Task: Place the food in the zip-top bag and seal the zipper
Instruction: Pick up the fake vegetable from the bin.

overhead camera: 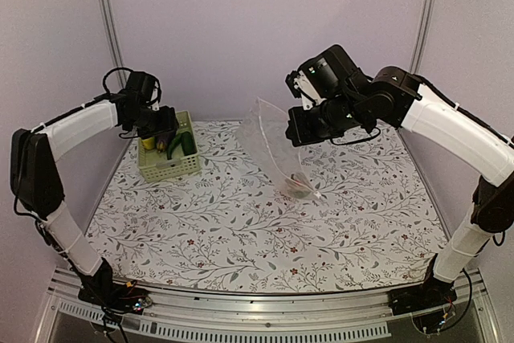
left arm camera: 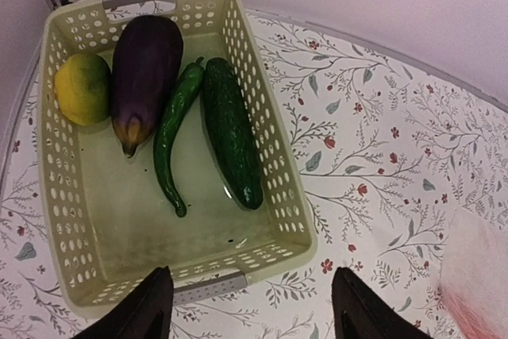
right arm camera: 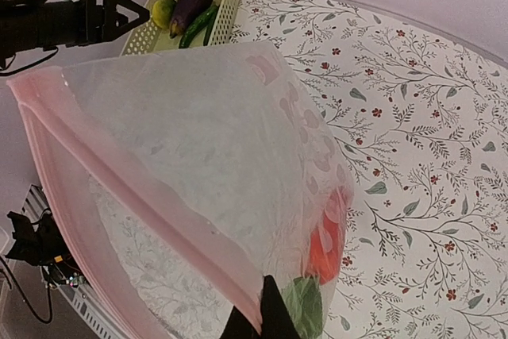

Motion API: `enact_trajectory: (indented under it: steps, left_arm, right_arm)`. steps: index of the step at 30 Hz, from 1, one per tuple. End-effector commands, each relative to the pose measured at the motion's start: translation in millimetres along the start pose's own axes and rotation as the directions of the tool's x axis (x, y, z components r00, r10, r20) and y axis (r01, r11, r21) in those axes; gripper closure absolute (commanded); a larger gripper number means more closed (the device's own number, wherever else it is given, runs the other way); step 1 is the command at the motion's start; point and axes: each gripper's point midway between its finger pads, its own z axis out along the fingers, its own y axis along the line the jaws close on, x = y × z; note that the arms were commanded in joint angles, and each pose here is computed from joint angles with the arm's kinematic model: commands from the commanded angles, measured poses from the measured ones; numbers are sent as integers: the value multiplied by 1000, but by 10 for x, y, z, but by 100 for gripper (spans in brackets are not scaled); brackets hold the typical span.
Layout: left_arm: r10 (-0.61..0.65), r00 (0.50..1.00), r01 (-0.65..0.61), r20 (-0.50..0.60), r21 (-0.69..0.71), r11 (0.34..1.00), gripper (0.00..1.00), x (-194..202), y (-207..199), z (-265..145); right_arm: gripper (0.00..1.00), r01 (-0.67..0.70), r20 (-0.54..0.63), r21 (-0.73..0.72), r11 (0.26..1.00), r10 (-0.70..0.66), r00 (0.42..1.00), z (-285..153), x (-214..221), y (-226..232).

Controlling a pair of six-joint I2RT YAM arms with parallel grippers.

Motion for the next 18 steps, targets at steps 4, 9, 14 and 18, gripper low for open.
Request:
enact_trajectory:
  steps: [4, 9, 14, 18]
  left_arm:
    - [-109, 992, 109, -66, -9, 994, 38, -107, 141, 646]
    - [-169, 981, 169, -97, -5, 986, 39, -36, 188, 971]
    - [-222, 966, 222, -131, -16, 975, 41, 107, 308, 1283]
    - [-228, 959, 228, -168, -24, 973, 43, 200, 366, 1503]
  right_arm:
    - [100, -14, -1, 2, 1000, 14, 1000, -13, 23, -44]
    - [100, -18, -3, -2, 1000, 18, 1000, -4, 37, -41]
    - [100, -14, -5, -12, 1000, 14, 1000, -13, 36, -22]
    - [100, -15, -2, -15, 1000, 15, 1000, -30, 36, -24]
